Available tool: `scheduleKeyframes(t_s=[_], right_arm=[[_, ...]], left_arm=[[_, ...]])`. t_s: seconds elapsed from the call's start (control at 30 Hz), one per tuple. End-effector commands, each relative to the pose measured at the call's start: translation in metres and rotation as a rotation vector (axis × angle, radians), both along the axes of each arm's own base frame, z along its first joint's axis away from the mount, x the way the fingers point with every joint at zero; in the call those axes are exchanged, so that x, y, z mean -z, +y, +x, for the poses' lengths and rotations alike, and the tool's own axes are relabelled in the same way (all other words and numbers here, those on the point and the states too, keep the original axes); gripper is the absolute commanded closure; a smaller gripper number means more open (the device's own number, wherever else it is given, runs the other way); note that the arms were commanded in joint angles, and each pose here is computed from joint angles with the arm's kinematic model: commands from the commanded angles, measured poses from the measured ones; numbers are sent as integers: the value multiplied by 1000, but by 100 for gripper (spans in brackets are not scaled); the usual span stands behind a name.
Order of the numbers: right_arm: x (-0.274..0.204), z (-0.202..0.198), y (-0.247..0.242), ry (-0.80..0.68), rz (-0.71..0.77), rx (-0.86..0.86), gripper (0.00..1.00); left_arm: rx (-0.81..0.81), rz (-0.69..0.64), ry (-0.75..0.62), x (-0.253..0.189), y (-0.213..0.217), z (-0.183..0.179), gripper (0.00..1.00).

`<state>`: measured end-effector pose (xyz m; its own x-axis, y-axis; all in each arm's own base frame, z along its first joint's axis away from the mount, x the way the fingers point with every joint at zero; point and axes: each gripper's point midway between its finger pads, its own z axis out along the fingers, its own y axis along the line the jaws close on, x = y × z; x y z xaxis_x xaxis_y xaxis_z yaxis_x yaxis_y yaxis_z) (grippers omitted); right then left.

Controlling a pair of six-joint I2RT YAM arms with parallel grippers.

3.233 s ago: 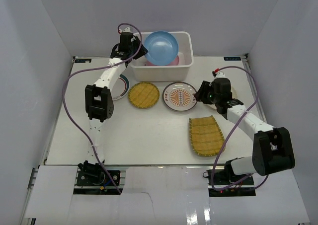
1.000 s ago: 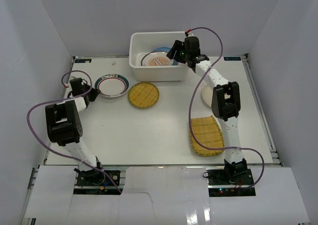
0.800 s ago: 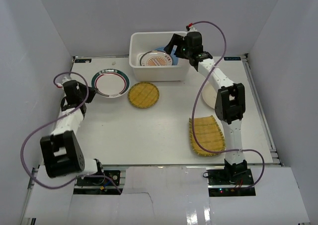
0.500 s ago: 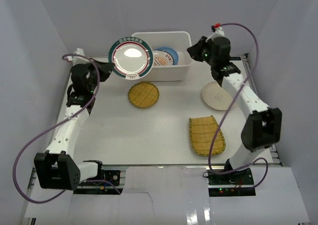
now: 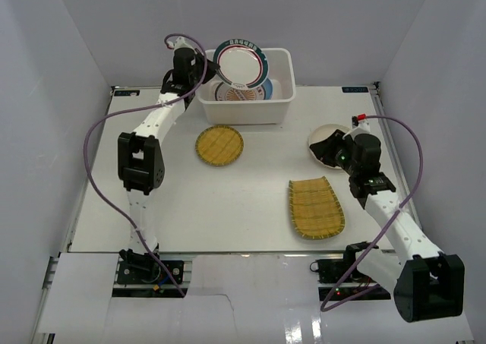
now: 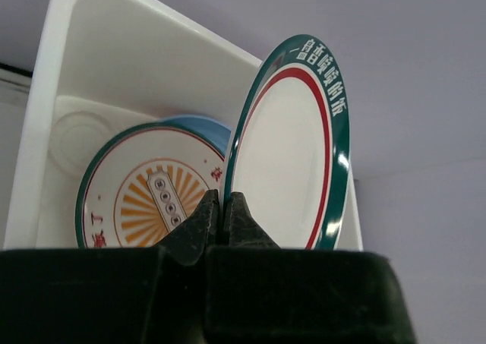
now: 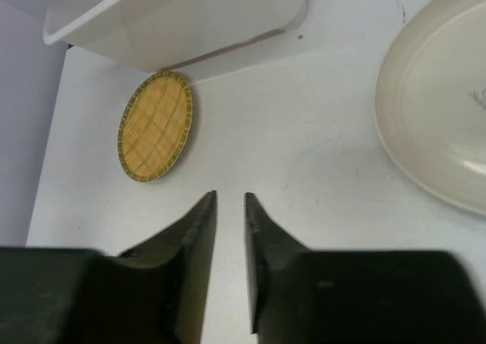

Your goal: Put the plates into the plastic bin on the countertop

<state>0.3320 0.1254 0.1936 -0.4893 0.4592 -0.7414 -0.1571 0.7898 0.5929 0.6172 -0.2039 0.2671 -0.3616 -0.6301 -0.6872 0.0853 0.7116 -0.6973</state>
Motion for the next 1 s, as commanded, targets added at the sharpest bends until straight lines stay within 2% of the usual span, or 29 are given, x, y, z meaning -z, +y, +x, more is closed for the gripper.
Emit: scheduleKeyframes(t_s=[0.0, 0.03, 0.07, 0.1, 0.13, 0.17, 0.23, 0.27, 0.3, 0.4, 0.5, 0.57, 0.6, 0.67, 0.7, 0.73, 0.77, 0.87, 0.9, 0.93, 0.97], right_arm=[[29, -29, -14, 74, -68, 23, 64], [36, -36, -22, 95, -89, 59, 44], [46, -42, -28, 126, -107, 84, 33], [56, -48, -34, 158, -125, 107, 24], [72, -58, -46, 217, -161, 158, 7], [78, -61, -55, 237, -189, 199, 0], [85, -68, -65, 273, -217, 241, 10], [86, -70, -66, 277, -217, 248, 10], [86, -70, -66, 284, -203, 258, 10], [92, -70, -78, 301, -238, 316, 10], [112, -74, -96, 367, -309, 371, 10], [119, -75, -101, 387, -322, 379, 10], [125, -76, -99, 411, -315, 344, 10], [130, -76, -93, 434, -300, 298, 10], [134, -78, -82, 454, -279, 234, 8], [136, -80, -77, 459, -266, 199, 6], [139, -83, -66, 465, -237, 144, 3], [142, -93, -45, 462, -170, 25, 10], [146, -100, -36, 460, -139, -22, 16], [148, -104, -32, 466, -124, -43, 18], [149, -108, -27, 473, -102, -63, 18]], left_arm=[[5, -4, -59, -30, -10, 21, 100], [16, -13, -93, -45, -15, 28, 96], [25, -6, -55, -19, -19, 37, 89], [42, -12, -45, -14, -23, 37, 79], [49, -25, -42, -13, -25, 38, 69], [61, -31, -44, -10, -27, 38, 48], [99, -40, -52, -15, -33, 34, 31], [116, -42, -64, -20, -36, 32, 19], [133, -48, -77, -30, -37, 27, 15], [236, -85, -101, -68, -46, 3, 7], [303, -78, -125, -105, -45, -41, 5], [294, -45, -134, -112, -36, -65, 4], [278, -32, -101, -102, -25, -90, 4], [230, -8, -77, -88, -11, -114, 4], [209, 23, 25, -38, -2, -129, 4], [189, 29, 3, -49, 8, -151, 4], [163, 48, 35, -33, 16, -161, 4], [146, 126, 196, 36, 40, -200, 4], [124, 147, 242, 56, 52, -207, 4], [121, 173, 334, 95, 64, -224, 4], [117, 172, 380, 110, 72, -236, 4]])
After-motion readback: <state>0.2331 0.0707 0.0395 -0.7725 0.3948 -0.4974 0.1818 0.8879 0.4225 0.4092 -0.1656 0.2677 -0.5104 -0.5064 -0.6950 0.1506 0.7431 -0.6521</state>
